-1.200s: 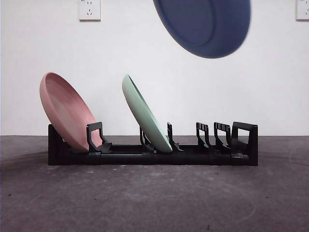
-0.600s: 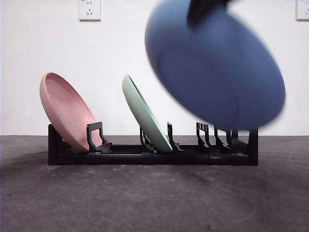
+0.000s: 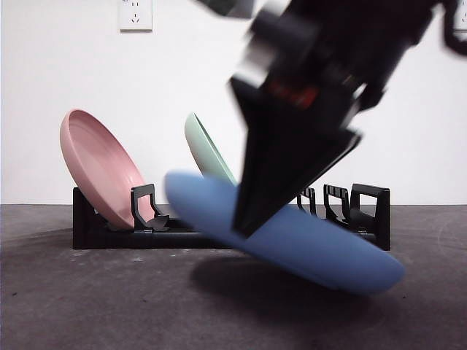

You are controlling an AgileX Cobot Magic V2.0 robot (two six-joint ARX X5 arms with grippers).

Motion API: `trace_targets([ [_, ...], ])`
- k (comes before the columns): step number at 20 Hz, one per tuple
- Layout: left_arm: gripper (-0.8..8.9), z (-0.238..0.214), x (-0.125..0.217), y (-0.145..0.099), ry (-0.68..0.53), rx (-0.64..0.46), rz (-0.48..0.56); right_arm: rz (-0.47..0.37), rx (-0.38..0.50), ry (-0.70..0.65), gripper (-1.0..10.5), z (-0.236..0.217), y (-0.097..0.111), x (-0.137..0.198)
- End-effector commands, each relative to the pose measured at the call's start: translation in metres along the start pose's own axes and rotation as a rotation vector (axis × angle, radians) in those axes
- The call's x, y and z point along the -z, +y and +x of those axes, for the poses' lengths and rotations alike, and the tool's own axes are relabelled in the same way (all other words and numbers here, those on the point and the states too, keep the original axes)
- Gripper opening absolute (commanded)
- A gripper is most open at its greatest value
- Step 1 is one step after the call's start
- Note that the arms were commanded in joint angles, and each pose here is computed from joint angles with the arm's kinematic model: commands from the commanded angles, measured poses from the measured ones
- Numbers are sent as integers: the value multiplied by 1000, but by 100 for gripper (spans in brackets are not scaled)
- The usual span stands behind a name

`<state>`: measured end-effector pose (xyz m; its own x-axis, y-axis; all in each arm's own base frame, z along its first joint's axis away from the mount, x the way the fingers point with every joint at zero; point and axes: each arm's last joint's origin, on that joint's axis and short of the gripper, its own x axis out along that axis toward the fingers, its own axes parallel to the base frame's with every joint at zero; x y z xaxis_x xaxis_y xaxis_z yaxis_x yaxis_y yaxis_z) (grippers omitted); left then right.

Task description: Place the plate

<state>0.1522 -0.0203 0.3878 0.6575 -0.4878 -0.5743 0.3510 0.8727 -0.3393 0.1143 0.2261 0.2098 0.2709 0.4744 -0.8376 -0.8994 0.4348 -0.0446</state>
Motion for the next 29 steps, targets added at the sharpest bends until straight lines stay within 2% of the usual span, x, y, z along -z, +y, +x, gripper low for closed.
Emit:
trace_targets([
  [1, 349, -2, -5, -1, -17, 7, 32, -6, -14, -9, 14, 15, 6, -6],
  [7, 349, -2, -4, -1, -17, 7, 32, 6, -16, 17, 25, 40, 8, -6],
  [9, 349, -2, -4, -1, -16, 7, 31, 8, -16, 28, 113, 49, 8, -6],
  [11, 349, -2, -4, -1, -16, 7, 31, 11, -18, 38, 154, 54, 9, -5],
  [13, 348, -2, -4, -2, -13, 7, 30, 13, -84, 29, 202, 54, 11, -6],
  [16, 348, -2, -3, -1, -4, 6, 25, 49, -209, -59, 357, 37, 13, -23],
  [18, 348, -2, -3, -1, -4, 6, 25, 84, -261, -123, 367, 15, 13, -42],
  [21, 344, -2, -3, -1, -4, 7, 19, 201, -283, -151, 364, -31, 7, -68],
  [24, 343, -1, -3, -3, 2, 15, -20, 415, -254, -121, 361, -80, -14, -80],
  [26, 343, 2, -4, -3, 7, 21, -25, 478, -209, -100, 361, -109, -32, -81],
  [29, 344, 10, -7, 1, 24, 1, -34, 522, -128, -102, 361, -142, -59, -74],
])
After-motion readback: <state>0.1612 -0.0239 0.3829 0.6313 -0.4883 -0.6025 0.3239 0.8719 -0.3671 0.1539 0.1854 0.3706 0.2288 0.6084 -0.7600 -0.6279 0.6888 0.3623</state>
